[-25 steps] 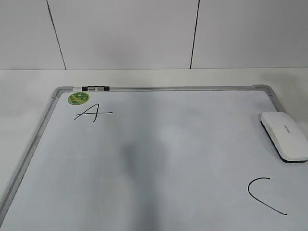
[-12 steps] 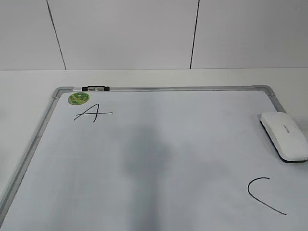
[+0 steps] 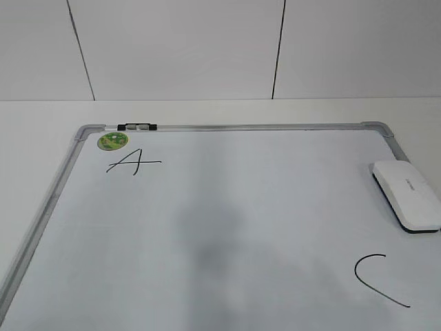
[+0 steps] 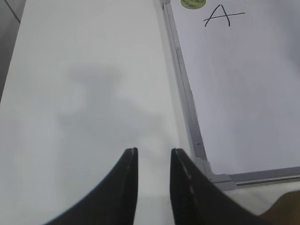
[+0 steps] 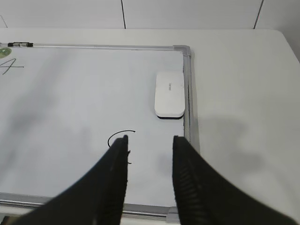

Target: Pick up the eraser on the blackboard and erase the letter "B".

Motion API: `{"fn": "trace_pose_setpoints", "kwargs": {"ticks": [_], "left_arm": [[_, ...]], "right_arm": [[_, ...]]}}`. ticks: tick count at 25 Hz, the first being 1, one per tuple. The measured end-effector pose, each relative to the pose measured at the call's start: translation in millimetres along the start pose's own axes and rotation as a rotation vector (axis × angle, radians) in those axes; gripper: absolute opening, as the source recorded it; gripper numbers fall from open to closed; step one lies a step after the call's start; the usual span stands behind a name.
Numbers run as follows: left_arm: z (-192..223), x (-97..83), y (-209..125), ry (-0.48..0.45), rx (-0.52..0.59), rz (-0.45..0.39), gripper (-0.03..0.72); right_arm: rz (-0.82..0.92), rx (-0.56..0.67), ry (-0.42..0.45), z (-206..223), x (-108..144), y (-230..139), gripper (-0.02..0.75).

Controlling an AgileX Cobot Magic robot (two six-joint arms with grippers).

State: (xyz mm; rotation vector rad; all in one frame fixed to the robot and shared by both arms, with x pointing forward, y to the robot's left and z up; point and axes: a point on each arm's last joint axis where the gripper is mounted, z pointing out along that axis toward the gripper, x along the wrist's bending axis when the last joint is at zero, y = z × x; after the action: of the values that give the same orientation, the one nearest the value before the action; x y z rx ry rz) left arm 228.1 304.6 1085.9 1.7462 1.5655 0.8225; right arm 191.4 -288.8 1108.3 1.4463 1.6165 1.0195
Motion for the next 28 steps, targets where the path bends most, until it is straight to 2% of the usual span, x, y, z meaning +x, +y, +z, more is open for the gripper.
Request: {"fn": "trace_pose_setpoints", "kwargs": {"ticks": [5,11,28], "left_arm": [[8.8,-0.9,-27.7,0.002,-0.039,0.036,0.172],[20.0,0.9,-24.5,0.026,-0.107,0.053,0.172],[21.6,1.0,-23.7,0.029,-0.12,0.057,0.172]], "right_arm": [[-0.052,0.077,0.006,22.8,-0.8,-25.9,0.285],[-0.066,0.174,0.009,44.6,-2.8,-42.8,0.285],[-0.084,0.11,-0.04,56.7,-7.9,-41.9,0.285]]}}
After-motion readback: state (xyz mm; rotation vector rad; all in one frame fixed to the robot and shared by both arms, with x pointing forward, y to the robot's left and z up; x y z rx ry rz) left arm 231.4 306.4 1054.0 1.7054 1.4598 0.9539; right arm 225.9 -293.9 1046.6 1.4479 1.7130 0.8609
